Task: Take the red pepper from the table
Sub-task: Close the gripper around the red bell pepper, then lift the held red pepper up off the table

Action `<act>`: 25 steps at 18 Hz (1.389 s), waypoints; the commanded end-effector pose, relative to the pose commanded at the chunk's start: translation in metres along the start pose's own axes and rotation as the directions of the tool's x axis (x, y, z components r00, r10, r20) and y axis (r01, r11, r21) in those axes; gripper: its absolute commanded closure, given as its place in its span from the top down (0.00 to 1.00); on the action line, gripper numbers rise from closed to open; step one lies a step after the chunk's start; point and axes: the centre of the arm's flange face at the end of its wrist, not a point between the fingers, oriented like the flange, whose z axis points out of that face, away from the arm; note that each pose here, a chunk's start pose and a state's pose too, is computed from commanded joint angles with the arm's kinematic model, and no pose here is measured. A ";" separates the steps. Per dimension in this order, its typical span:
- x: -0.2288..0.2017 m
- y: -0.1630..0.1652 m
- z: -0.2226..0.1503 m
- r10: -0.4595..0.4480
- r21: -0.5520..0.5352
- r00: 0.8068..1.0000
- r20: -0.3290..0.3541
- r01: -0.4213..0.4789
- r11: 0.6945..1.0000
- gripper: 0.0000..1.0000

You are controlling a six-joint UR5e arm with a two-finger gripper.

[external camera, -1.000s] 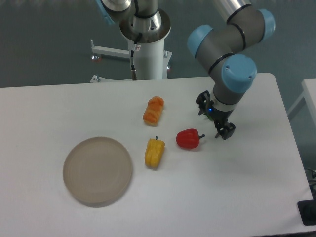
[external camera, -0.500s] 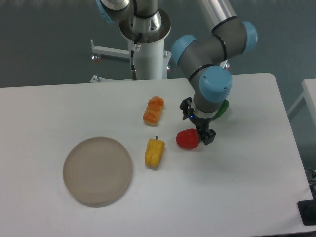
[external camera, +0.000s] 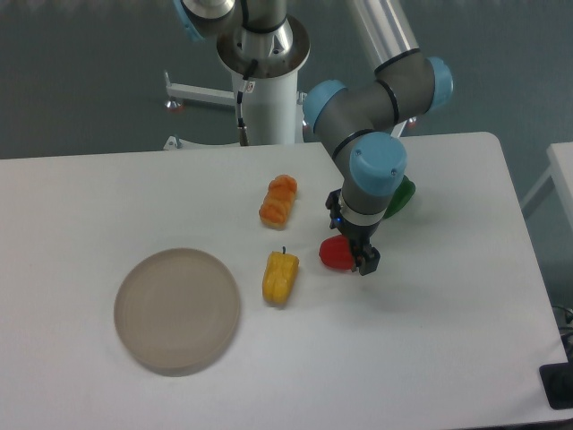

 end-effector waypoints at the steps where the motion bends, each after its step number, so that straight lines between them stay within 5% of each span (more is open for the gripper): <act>1: 0.001 0.000 0.003 0.011 -0.001 1.000 0.003 -0.011 1.000 1.00; 5: -0.002 0.001 0.009 0.013 -0.002 1.000 0.001 -0.013 1.000 0.96; 7: -0.004 0.001 0.010 0.011 -0.002 1.000 0.001 -0.011 1.000 0.65; 10: -0.007 0.002 0.002 -0.004 -0.005 1.000 0.013 0.004 1.000 0.38; 13: -0.015 0.010 -0.025 -0.026 -0.017 0.998 0.049 0.027 0.999 0.37; 16: -0.013 0.022 -0.054 -0.144 -0.005 0.988 0.057 0.145 0.989 0.37; 20: -0.024 0.023 -0.097 -0.263 -0.005 0.965 -0.002 0.263 0.965 0.36; 25: -0.034 0.044 -0.133 -0.297 -0.006 0.955 0.014 0.297 0.955 0.36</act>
